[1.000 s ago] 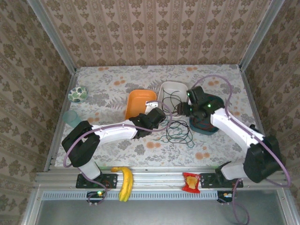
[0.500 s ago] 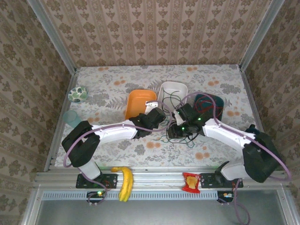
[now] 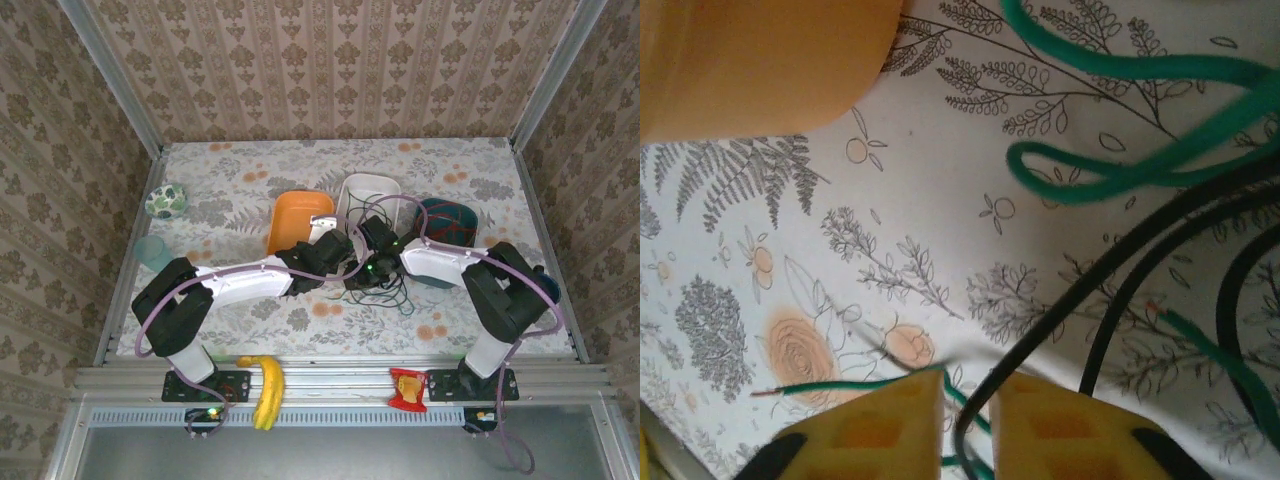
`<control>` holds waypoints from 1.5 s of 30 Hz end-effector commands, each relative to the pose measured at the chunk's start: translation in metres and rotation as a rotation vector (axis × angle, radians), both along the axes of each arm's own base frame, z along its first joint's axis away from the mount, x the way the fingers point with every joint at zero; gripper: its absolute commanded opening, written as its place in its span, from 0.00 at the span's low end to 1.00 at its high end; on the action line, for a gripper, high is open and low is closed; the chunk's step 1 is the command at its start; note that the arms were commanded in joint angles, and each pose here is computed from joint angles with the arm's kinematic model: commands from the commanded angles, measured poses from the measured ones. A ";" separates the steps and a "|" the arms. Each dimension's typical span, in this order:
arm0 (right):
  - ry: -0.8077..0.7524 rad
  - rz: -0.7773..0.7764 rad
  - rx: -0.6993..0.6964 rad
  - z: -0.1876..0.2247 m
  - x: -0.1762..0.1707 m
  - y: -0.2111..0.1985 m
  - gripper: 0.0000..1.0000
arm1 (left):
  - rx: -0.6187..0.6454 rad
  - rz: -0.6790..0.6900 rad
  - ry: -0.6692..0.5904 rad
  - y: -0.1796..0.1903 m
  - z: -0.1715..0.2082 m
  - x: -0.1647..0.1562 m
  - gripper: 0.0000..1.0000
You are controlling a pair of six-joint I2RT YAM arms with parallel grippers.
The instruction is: Untangle the cables
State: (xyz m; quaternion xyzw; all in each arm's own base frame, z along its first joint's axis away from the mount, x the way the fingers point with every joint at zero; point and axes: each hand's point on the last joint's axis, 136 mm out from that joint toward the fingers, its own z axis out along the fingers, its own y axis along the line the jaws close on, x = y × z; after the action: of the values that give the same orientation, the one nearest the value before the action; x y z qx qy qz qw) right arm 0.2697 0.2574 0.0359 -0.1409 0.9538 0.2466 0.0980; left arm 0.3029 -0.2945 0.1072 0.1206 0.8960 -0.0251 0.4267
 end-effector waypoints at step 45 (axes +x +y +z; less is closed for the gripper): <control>-1.448 -0.167 0.608 0.570 -0.050 -0.107 0.00 | 0.003 -0.001 -0.006 0.000 0.006 0.001 0.00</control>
State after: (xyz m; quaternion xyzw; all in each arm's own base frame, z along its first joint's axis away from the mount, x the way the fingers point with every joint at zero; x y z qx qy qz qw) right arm 0.2208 0.1618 0.5960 -0.1790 0.5578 0.3557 0.7283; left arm 0.3032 -0.2936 0.1074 0.1198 0.8956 -0.0228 0.4278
